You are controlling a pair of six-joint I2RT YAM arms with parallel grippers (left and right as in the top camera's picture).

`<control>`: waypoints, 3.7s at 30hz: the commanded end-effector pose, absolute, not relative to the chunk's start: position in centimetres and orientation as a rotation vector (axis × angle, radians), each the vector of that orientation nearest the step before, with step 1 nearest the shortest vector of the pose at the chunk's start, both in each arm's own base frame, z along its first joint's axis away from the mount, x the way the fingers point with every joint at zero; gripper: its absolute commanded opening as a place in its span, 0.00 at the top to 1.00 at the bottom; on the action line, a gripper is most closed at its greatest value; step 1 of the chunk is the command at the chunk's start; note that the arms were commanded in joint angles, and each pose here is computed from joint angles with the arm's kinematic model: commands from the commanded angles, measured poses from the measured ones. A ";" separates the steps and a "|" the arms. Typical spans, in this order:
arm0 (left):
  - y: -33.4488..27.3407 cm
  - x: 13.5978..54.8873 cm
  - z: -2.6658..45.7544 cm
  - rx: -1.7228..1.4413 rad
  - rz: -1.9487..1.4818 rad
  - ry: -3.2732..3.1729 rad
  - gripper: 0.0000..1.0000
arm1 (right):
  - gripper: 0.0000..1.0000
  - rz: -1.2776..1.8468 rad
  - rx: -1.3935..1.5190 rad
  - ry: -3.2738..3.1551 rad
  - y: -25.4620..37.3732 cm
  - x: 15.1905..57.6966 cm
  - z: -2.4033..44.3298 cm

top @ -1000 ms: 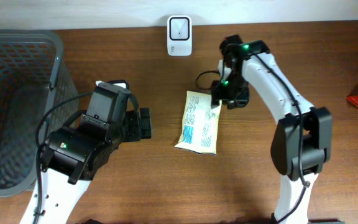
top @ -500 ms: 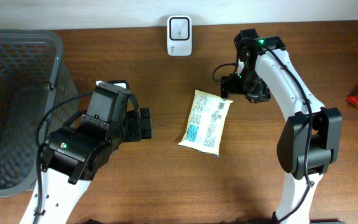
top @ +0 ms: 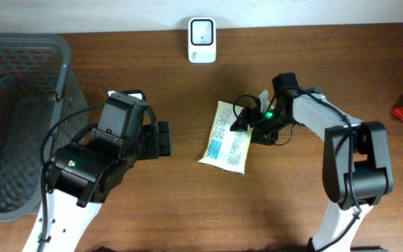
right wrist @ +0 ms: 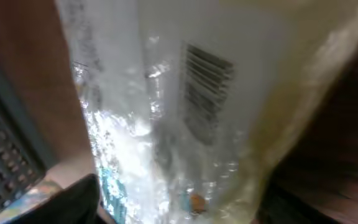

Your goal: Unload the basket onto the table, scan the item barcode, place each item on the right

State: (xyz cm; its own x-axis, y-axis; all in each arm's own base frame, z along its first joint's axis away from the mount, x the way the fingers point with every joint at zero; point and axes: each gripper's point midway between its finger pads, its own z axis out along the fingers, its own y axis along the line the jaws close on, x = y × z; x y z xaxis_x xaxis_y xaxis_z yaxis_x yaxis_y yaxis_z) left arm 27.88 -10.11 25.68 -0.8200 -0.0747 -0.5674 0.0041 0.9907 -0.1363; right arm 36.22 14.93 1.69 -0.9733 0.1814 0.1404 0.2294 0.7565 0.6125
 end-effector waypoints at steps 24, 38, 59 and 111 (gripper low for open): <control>-10.0 27.9 25.8 -0.068 -0.176 2.523 0.01 | 0.96 1.885 -0.603 -3.119 -1.1 39.2 17.4; -10.0 27.9 25.8 -0.068 -0.176 2.523 0.01 | 0.27 0.536 -0.234 -3.366 17.0 35.8 5.2; -10.0 27.9 25.8 -0.068 -0.176 2.523 0.01 | 0.46 -0.877 0.072 -2.981 11.3 34.5 -1.4; -10.0 27.9 25.8 -0.068 -0.176 2.523 0.01 | 0.96 -2.161 -1.662 -2.624 25.5 62.7 17.9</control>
State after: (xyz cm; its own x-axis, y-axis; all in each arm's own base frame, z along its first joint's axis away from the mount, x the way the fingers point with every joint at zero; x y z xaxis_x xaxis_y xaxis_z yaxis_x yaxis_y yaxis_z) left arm 27.87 -10.10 25.66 -0.8206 -0.0740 -0.5666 0.0043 0.9907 -0.1356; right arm 62.35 25.39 15.25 -0.4827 0.8567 -0.1819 0.1492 0.2850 0.9468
